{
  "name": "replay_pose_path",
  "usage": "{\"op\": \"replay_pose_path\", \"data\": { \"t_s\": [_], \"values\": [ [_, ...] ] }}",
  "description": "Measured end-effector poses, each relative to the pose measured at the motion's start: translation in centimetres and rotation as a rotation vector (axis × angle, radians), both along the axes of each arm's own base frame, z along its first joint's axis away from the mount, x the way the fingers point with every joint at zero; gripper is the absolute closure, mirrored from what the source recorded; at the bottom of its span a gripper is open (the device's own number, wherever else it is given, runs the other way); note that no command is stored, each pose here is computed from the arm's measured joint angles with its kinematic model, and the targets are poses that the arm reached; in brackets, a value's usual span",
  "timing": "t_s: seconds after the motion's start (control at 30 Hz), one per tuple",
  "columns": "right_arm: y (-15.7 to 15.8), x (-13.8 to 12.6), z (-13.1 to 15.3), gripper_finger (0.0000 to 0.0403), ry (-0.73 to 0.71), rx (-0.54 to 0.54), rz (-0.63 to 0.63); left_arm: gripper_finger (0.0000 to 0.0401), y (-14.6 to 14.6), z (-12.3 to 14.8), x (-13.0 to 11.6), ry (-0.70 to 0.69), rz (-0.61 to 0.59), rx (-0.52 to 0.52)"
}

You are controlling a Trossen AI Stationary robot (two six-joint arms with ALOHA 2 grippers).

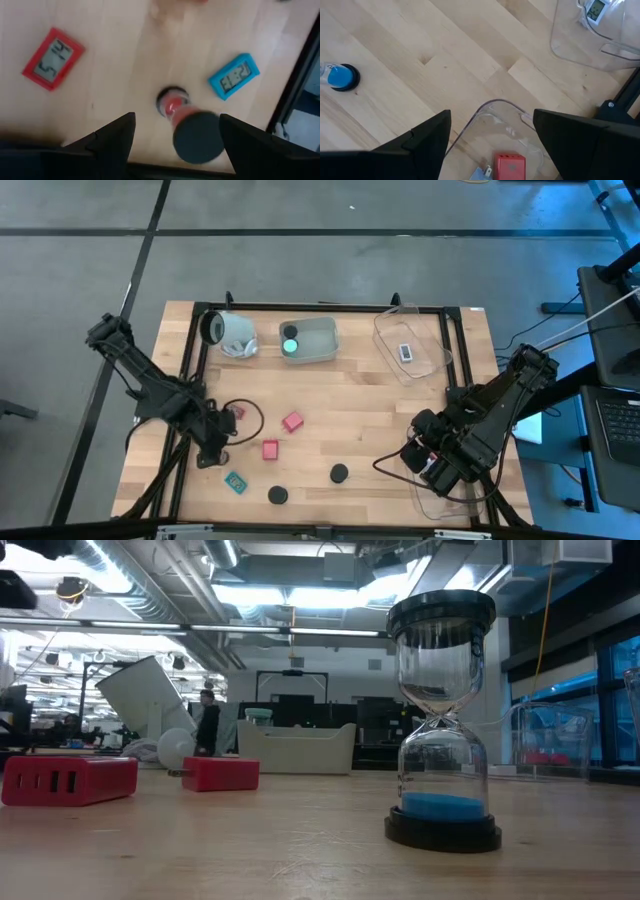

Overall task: Pick & Place Office items
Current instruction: Put the red hourglass into the gray bin

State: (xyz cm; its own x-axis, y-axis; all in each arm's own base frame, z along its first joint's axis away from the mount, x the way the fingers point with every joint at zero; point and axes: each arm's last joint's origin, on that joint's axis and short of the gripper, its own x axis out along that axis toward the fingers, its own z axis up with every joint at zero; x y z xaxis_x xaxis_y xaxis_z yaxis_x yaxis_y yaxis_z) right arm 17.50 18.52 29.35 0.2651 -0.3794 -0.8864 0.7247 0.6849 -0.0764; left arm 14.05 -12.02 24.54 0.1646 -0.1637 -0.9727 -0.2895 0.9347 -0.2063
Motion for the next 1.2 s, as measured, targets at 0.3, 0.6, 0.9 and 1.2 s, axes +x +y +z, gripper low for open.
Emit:
{"op": "replay_pose_path", "data": {
  "t_s": [0.3,0.6,0.9,1.2],
  "values": [
    [0.1,0.0,0.0,0.0117,-0.009,0.024,-0.029,0.0116,-1.4,0.1,-1.0,0.010,0.068,-0.044],
    [0.2,0.0,-0.1,0.0117,-0.003,0.048,-0.054,0.0116,-2.9,-0.6,-1.6,-0.017,0.075,0.015],
    [0.2,0.0,-0.1,0.0117,-0.002,0.053,-0.054,0.0111,-3.8,-2.1,-1.2,0.018,0.048,0.108],
    [0.2,0.1,-0.1,0.0117,-0.006,0.056,-0.054,0.0105,-4.6,-3.6,-0.8,0.109,-0.067,0.140]
  ]
}}
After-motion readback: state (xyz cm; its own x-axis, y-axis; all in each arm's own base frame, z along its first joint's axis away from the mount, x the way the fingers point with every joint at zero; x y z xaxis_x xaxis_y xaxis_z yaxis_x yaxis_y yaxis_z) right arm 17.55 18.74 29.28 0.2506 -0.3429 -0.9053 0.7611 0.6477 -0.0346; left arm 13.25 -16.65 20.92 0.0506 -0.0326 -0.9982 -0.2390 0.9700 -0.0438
